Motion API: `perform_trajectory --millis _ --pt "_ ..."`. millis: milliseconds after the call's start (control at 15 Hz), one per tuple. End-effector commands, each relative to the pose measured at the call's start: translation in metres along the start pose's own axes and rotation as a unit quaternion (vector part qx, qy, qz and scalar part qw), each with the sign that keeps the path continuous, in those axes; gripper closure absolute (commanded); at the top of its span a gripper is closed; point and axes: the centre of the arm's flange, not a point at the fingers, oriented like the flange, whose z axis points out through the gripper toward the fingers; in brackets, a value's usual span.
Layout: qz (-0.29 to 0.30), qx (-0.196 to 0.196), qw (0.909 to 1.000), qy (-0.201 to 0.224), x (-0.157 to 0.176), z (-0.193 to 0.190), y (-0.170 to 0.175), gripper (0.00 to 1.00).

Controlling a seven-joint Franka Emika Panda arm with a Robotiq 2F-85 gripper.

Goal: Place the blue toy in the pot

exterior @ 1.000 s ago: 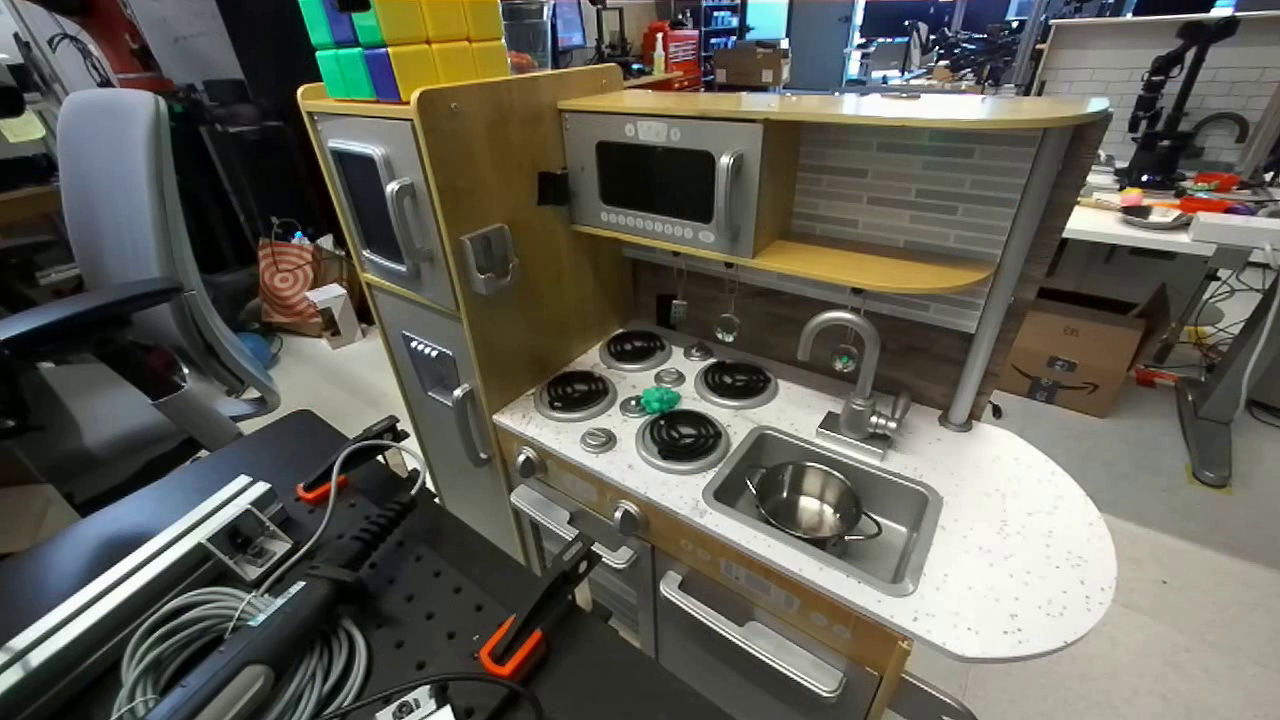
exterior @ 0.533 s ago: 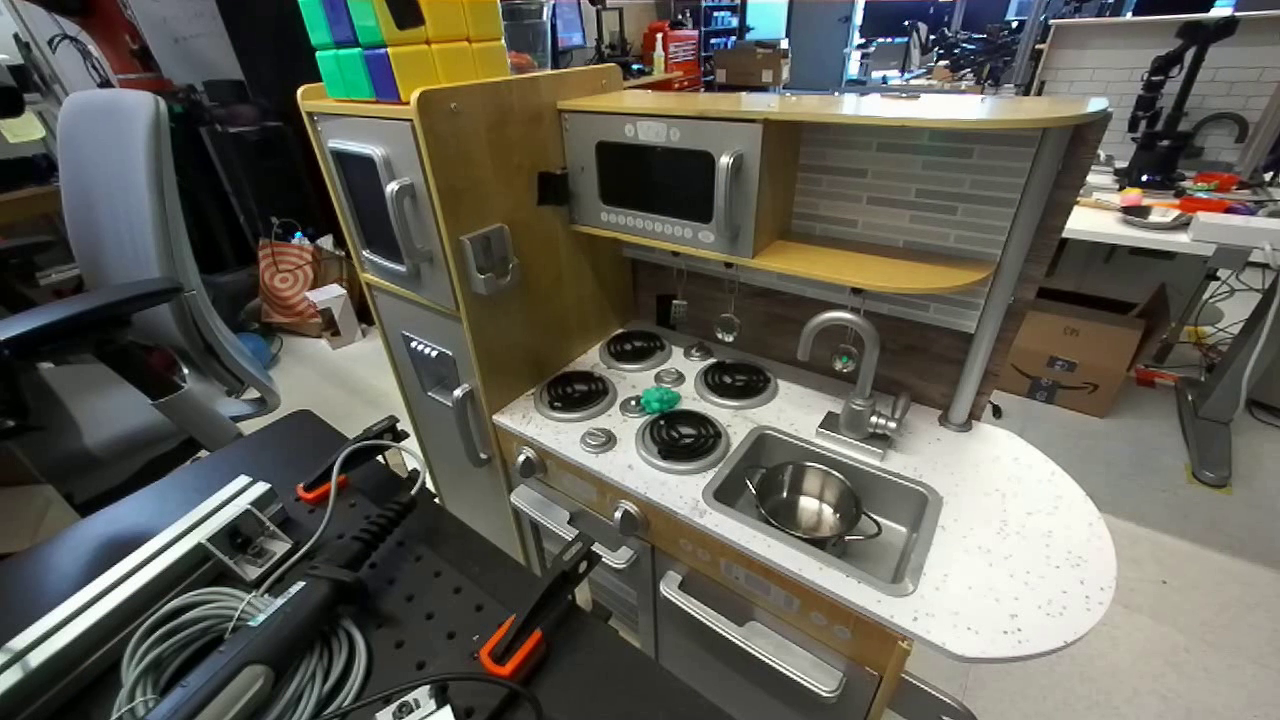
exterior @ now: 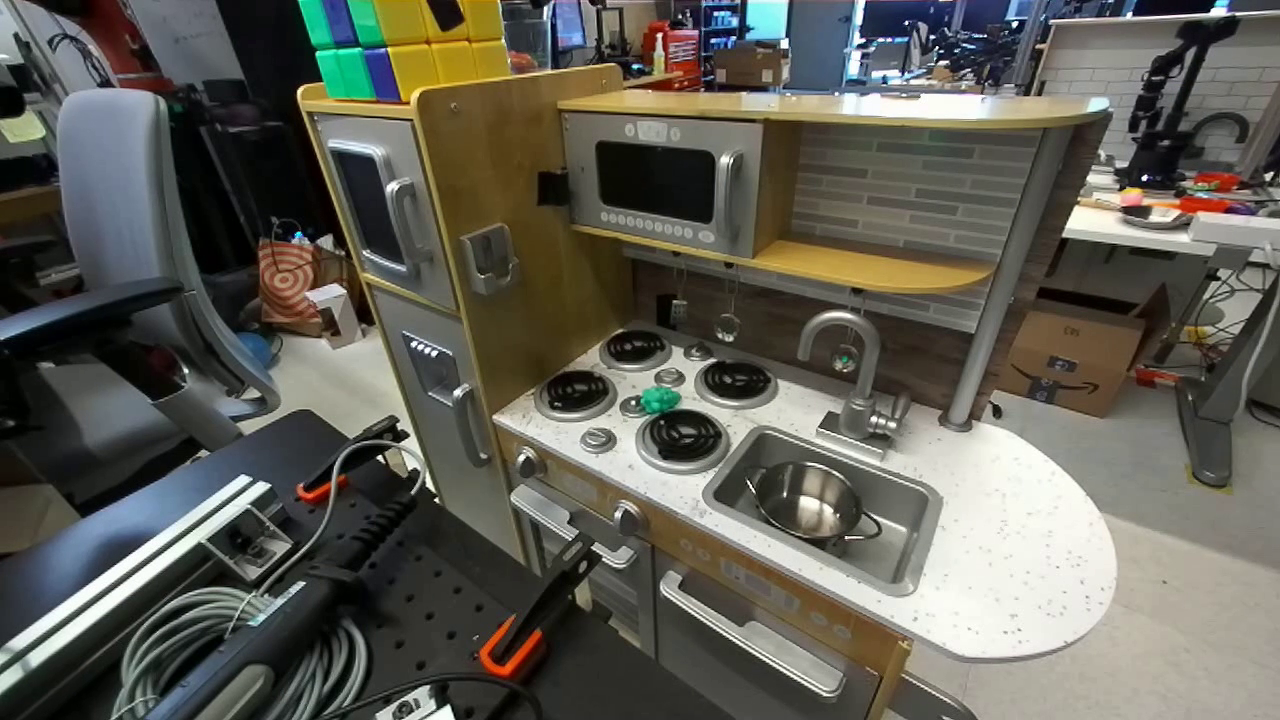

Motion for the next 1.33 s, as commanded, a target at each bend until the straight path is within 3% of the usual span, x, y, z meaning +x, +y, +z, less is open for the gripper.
perform_trajectory --millis 0,400,933,1000,1067,1267 --pt "0.028 0.012 0.9995 0.001 0.022 0.058 -0.008 0.00" --pt "0.105 0.003 0.9935 -0.045 0.064 0.144 0.008 0.00" --pt "0.172 -0.041 0.9747 -0.137 0.117 0.238 0.035 0.00" --pt "0.155 -0.050 0.9734 -0.161 0.118 0.244 0.031 0.00" --pt "0.163 -0.031 0.9775 -0.130 0.089 0.229 0.036 0.00" --pt "0.161 -0.032 0.9767 -0.138 0.090 0.239 0.034 0.00"
